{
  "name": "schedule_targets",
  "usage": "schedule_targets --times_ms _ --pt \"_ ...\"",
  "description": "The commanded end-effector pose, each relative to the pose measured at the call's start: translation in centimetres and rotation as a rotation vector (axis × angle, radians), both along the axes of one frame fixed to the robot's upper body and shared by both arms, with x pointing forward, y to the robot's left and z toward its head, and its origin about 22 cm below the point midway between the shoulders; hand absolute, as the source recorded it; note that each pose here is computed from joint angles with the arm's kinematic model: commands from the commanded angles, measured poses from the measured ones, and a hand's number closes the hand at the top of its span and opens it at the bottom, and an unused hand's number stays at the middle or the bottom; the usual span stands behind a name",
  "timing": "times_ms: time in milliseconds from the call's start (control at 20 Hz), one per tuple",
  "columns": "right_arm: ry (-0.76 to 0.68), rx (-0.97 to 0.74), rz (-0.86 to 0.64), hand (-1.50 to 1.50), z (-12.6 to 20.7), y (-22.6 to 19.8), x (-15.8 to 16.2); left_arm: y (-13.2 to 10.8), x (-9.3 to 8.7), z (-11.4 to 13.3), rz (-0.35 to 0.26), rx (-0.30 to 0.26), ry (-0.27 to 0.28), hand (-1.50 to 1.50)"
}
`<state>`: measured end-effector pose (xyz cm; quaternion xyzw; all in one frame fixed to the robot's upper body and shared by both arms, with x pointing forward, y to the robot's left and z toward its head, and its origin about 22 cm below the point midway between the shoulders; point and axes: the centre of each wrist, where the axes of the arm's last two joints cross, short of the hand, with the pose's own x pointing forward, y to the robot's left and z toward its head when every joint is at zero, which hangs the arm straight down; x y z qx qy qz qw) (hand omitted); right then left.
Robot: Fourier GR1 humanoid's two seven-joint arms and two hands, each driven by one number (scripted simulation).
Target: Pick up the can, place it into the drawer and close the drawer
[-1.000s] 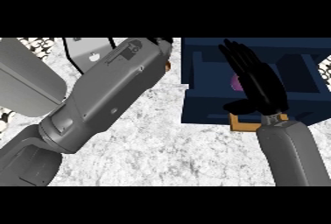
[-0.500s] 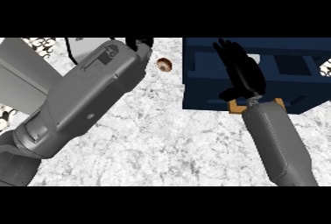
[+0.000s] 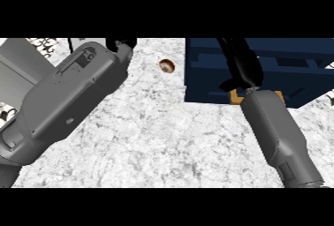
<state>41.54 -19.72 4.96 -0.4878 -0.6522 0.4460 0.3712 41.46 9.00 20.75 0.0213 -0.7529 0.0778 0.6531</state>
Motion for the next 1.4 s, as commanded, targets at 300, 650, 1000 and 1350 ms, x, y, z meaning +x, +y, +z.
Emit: schedule_targets --times_ms 300,650,1000,1350 --pt "-0.036 0.031 -0.060 -1.50 -0.2 -0.3 2.2 2.1 -0.8 0.4 0.006 0.011 0.002 -1.50" --pt "-0.100 0.017 -0.091 -1.50 2.1 -1.0 3.7 2.4 -1.6 0.9 -0.018 0.008 -0.022 -1.50" --pt "-0.135 0.015 -0.137 -1.50 5.0 -1.0 4.9 2.1 -2.6 3.0 -0.053 0.001 -0.039 -1.50" --pt "-0.051 0.051 -0.059 -1.50 8.1 -1.4 5.8 2.9 -2.7 1.6 -0.047 0.017 -0.017 -1.50"
